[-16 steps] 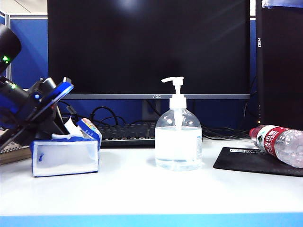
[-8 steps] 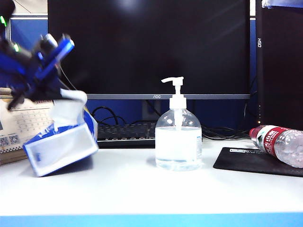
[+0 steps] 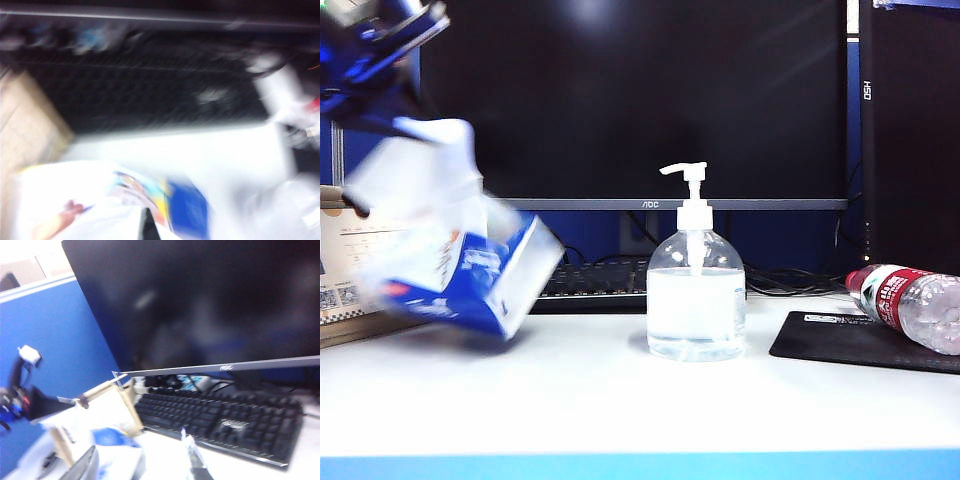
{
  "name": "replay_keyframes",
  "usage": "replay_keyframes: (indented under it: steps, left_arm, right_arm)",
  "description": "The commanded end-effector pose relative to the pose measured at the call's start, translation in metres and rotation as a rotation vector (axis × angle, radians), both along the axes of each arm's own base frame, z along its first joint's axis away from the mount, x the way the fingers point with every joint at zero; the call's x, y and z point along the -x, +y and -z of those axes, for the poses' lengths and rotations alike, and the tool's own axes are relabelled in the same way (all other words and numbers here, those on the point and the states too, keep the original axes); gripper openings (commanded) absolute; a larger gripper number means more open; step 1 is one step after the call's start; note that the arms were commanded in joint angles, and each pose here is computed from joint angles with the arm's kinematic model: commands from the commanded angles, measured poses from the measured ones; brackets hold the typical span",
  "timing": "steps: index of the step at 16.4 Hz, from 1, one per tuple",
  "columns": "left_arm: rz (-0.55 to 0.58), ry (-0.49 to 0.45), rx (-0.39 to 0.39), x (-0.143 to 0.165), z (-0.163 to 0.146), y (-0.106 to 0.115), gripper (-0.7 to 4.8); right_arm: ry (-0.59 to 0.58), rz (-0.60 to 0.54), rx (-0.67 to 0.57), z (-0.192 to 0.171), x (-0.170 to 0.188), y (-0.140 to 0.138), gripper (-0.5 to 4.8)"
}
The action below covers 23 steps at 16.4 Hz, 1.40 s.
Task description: Pull out a tissue from the tissue dispenser, then press the switch of the alcohol sanitizer bottle to drop some sanitizer on the paper tissue, and finally place the treated tissue on the table.
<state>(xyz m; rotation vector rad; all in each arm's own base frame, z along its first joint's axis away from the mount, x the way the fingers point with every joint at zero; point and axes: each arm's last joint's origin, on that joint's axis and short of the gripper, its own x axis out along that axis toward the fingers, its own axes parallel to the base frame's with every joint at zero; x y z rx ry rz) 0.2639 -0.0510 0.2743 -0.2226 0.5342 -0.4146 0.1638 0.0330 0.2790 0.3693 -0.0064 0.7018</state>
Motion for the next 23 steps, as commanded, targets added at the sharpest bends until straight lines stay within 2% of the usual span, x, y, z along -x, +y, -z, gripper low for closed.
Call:
replay_keyframes:
  steps: [1, 2, 4, 7, 9, 10, 11, 12, 15, 17, 18, 20, 21, 23]
  left_arm:
    - [-0.074, 0.142, -0.073, 0.004, 0.014, 0.03, -0.06]
    - [-0.109, 0.169, -0.074, 0.005, 0.016, 0.04, -0.06]
    - [-0.108, 0.134, -0.021, 0.007, 0.007, 0.055, -0.06]
    - [-0.099, -0.017, -0.003, -0.001, -0.047, 0.059, -0.06]
    - [-0.103, -0.079, 0.007, -0.001, -0.076, 0.059, -0.06]
    - [-0.068, -0.085, 0.052, -0.001, -0.083, 0.057, -0.06]
    - [0.059, -0.062, 0.141, 0.001, -0.083, 0.053, -0.06]
    - [0.134, -0.029, 0.171, 0.003, -0.081, 0.044, -0.06]
    - [0.336, 0.037, 0.154, 0.011, -0.064, -0.004, -0.06]
    - [0.431, 0.009, 0.135, 0.017, -0.058, -0.036, -0.06]
    - [0.442, -0.018, 0.131, 0.018, -0.053, -0.046, -0.06]
    - [0.447, -0.008, 0.27, 0.013, -0.022, -0.058, -0.06]
    - [0.434, 0.008, 0.317, 0.013, -0.004, -0.059, -0.06]
    - [0.478, -0.023, 0.381, 0.015, 0.013, -0.068, -0.06]
  right_arm:
    - [-0.001, -0.059, -0.029, -0.005, 0.002, 0.001, 2.2]
    - [0.0, -0.059, -0.034, -0.005, 0.002, 0.001, 2.2]
    - [0.002, -0.072, -0.033, -0.005, 0.002, 0.003, 2.2]
    - [0.004, -0.088, -0.033, -0.005, 0.003, 0.005, 2.2]
    - [0.005, -0.093, -0.032, -0.004, 0.003, 0.006, 2.2]
    - [0.008, -0.099, -0.032, -0.004, 0.003, 0.007, 2.2]
    - [0.014, -0.1, -0.031, -0.004, 0.003, 0.007, 2.2]
    - [0.011, -0.095, -0.028, -0.004, 0.003, 0.007, 2.2]
    - [0.028, -0.092, -0.028, -0.001, -0.002, 0.008, 2.2]
    - [0.057, -0.091, -0.025, 0.004, -0.008, 0.008, 2.2]
    - [0.065, -0.093, -0.024, 0.006, -0.011, 0.009, 2.2]
    - [0.058, -0.095, -0.025, 0.009, -0.018, 0.01, 2.2]
    - [0.044, -0.096, -0.026, 0.008, -0.02, 0.01, 2.2]
    - [0.036, -0.097, -0.027, 0.01, -0.023, 0.011, 2.2]
